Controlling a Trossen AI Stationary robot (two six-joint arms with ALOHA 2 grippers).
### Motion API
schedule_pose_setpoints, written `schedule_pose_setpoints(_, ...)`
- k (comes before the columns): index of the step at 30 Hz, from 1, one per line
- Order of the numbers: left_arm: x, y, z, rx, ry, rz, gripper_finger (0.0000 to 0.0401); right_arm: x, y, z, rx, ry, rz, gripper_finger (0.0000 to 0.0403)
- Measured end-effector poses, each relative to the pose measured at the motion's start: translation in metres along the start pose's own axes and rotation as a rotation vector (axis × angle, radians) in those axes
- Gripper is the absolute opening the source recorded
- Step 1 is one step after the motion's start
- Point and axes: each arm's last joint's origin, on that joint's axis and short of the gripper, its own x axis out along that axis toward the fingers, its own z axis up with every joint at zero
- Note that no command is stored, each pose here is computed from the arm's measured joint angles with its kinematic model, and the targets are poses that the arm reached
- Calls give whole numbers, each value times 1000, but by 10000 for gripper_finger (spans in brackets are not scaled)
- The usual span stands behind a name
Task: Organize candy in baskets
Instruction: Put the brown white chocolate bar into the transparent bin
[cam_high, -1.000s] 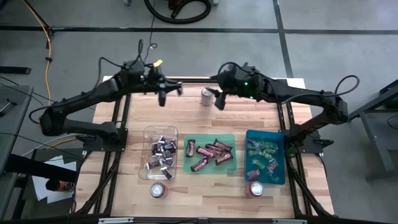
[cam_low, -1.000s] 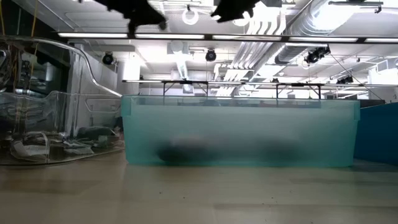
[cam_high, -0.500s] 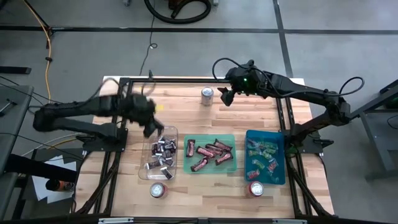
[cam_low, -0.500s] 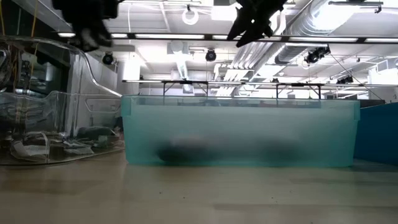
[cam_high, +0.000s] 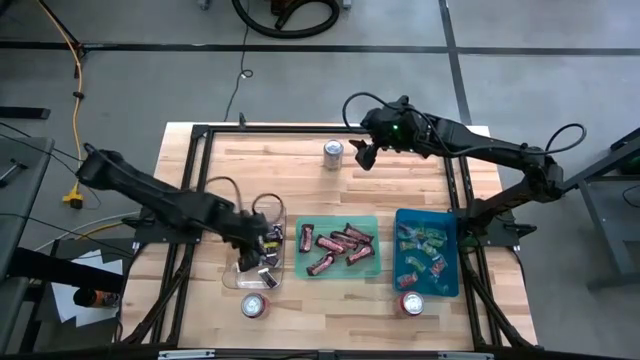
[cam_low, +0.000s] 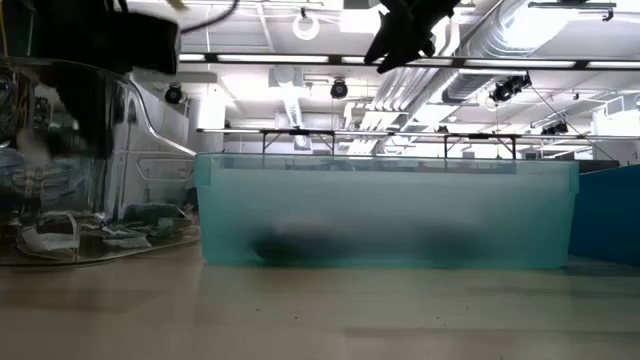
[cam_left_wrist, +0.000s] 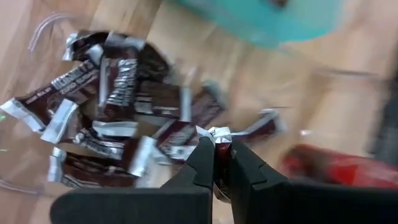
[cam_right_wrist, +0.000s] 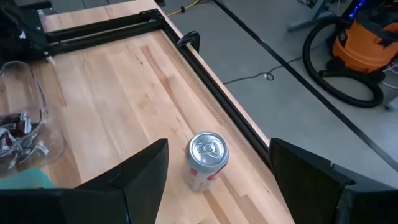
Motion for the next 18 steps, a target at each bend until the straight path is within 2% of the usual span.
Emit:
schedule_pose_setpoints(3,20,2,2,34,45,78,0,0,-1,0,1,2,-2,273)
schedule_pose_setpoints(7,36,2,7,85,41,95,0,0,-1,0,1,2,-2,273)
schedule_pose_setpoints(12,37,2,13,189,-16,117,0,0,-1,-1,0,7,-2,273)
schedule_pose_setpoints(15,38,6,12,232,1,139,0,0,-1,-2,-3,20,-3,273)
schedule_pose_setpoints(18,44,12,6,247,23,117,0,0,-1,-2,-4,25,0,273)
